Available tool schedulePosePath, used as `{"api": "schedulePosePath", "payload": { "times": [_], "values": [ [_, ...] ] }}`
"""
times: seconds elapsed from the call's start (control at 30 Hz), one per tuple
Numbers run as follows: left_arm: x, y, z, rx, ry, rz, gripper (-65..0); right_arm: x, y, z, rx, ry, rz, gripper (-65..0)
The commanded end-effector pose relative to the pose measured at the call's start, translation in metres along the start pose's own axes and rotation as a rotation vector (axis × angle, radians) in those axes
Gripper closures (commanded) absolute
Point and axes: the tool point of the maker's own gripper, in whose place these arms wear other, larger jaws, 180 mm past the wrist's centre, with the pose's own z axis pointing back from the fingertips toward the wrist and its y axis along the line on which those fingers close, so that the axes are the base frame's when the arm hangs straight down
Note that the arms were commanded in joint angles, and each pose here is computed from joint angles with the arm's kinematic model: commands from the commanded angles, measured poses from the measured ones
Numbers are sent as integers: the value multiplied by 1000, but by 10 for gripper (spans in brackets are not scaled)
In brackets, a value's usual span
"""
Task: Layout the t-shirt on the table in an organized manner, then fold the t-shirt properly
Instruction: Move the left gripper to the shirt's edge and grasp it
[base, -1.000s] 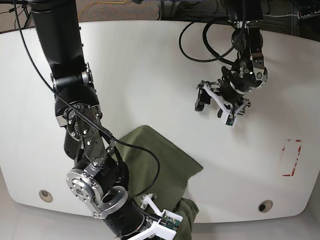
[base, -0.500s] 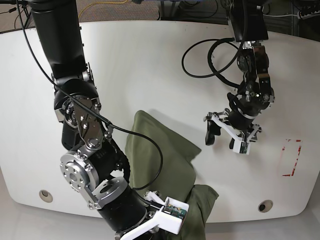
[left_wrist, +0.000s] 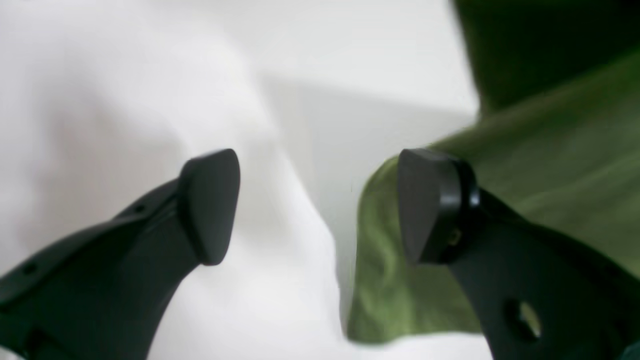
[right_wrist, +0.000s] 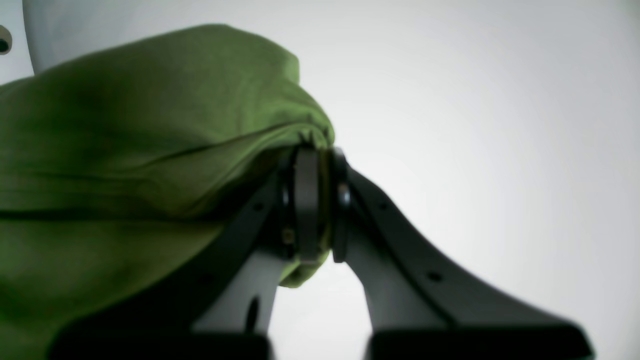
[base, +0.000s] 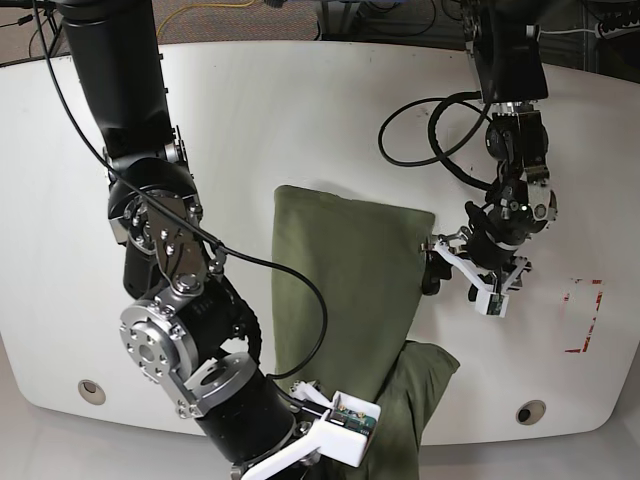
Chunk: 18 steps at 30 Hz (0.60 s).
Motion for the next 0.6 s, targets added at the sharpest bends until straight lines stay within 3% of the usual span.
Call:
{"api": "schedulePosePath", "payload": {
  "times": [0.0,0.33,0.57],
  "values": [
    [6,-12,-7,-49,-17,-18,-456,11,-25,2,-73,-35,8,0],
    [-48,-69,-31,-246,124,-56,-453,13,-28,2,-79,-40,11,-2],
    [-67,-82,-47,-281,140,20,-453,16,-33,2,-90,-46,16,-2]
  ]
}}
